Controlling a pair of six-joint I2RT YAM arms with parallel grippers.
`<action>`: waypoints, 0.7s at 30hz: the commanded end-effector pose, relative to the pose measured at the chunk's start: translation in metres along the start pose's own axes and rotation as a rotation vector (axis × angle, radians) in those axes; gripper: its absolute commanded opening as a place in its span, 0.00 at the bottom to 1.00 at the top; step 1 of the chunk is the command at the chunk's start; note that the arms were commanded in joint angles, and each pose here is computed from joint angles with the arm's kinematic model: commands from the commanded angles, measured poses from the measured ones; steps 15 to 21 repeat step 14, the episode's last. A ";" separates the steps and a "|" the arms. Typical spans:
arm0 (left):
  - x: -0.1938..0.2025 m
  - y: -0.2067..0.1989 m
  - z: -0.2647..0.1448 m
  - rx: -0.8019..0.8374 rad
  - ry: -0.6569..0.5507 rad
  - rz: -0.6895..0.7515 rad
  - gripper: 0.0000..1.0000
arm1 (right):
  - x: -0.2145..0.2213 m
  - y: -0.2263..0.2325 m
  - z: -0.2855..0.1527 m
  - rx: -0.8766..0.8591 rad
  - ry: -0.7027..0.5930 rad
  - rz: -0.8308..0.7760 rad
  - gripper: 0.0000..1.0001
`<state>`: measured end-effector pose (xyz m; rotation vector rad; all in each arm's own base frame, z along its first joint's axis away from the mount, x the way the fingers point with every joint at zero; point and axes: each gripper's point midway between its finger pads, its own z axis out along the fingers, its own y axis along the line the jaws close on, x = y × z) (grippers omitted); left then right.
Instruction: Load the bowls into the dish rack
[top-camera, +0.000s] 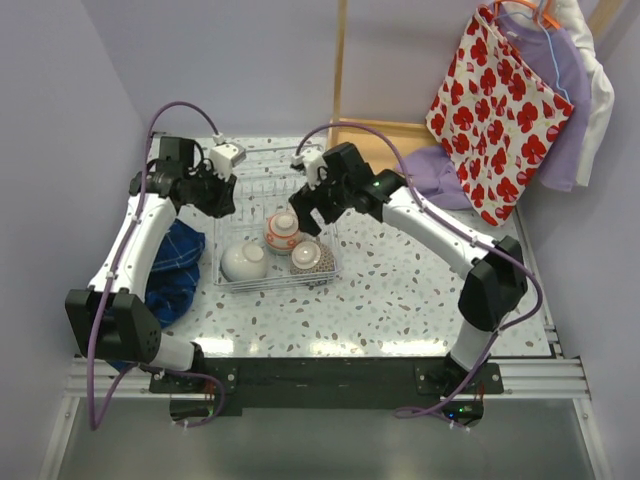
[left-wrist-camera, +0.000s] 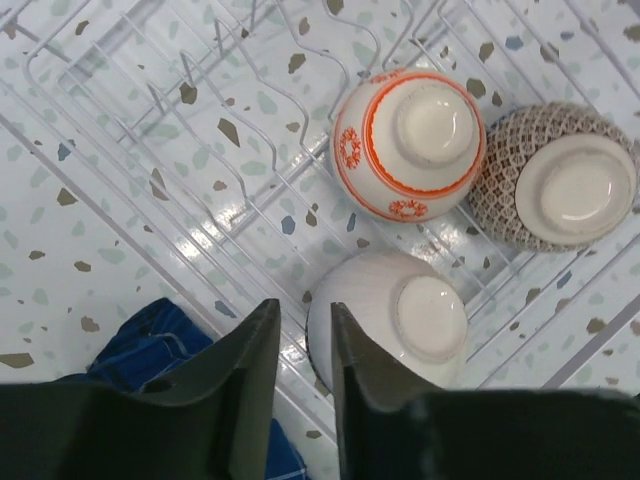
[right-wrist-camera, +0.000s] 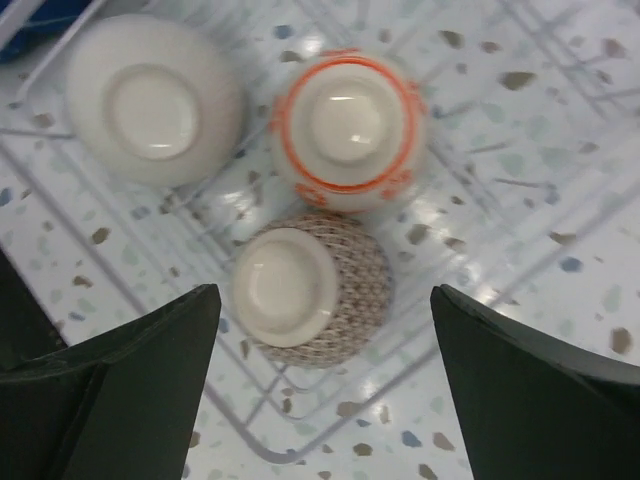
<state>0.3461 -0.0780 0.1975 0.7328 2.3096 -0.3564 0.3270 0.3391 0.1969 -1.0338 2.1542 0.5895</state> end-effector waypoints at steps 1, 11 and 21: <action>-0.036 0.012 -0.015 -0.088 -0.134 -0.027 0.39 | -0.031 -0.056 -0.044 0.301 -0.153 0.228 0.99; -0.047 0.022 -0.006 -0.119 -0.160 -0.109 0.57 | -0.026 -0.106 -0.091 0.638 -0.209 0.193 0.99; -0.047 0.023 -0.005 -0.118 -0.159 -0.111 0.59 | -0.022 -0.109 -0.093 0.661 -0.198 0.187 0.99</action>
